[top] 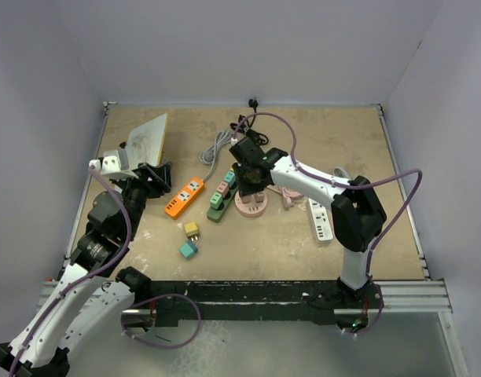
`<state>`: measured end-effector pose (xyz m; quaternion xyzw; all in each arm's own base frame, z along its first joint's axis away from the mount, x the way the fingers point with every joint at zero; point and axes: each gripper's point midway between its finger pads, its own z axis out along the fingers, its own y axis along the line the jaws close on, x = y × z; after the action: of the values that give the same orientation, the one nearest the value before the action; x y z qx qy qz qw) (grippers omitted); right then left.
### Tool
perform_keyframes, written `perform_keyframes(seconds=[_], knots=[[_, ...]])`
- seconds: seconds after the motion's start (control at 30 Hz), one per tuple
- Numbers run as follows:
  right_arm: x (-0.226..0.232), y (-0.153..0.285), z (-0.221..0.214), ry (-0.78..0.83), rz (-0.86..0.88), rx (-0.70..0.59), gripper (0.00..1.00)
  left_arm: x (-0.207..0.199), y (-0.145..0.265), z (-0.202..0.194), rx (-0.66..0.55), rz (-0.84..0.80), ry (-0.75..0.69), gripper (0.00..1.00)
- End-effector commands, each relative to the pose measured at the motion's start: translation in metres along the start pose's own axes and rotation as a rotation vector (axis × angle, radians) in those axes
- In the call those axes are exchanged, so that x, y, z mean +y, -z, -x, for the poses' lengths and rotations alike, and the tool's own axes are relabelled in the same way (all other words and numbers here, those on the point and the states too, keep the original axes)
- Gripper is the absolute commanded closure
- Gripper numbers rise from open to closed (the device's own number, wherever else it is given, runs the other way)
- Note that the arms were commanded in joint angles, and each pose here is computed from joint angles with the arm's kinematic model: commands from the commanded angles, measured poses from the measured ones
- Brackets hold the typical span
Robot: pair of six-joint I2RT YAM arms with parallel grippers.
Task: Insert the plug
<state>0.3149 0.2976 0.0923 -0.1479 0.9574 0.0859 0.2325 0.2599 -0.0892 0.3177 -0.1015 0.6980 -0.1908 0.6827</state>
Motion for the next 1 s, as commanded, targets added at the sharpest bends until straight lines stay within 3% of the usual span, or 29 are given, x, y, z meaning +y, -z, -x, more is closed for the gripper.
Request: perform_keyframes(seconds=[0.0, 0.4, 0.73, 0.97], knots=[[0.003, 0.005, 0.002, -0.014, 0.023, -0.012, 1.00, 0.000, -0.001, 0.004, -0.017, 0.002, -0.005, 0.42], [-0.005, -0.019, -0.011, -0.018, -0.021, 0.015, 1.00, 0.000, -0.002, 0.003, -0.013, 0.004, -0.006, 0.42], [-0.005, -0.005, 0.003, -0.046, -0.014, -0.062, 1.00, 0.000, -0.002, 0.003, -0.013, 0.005, -0.006, 0.42], [-0.007, -0.025, -0.017, -0.040, -0.025, 0.008, 1.00, 0.001, -0.002, 0.002, -0.010, 0.007, -0.008, 0.42]])
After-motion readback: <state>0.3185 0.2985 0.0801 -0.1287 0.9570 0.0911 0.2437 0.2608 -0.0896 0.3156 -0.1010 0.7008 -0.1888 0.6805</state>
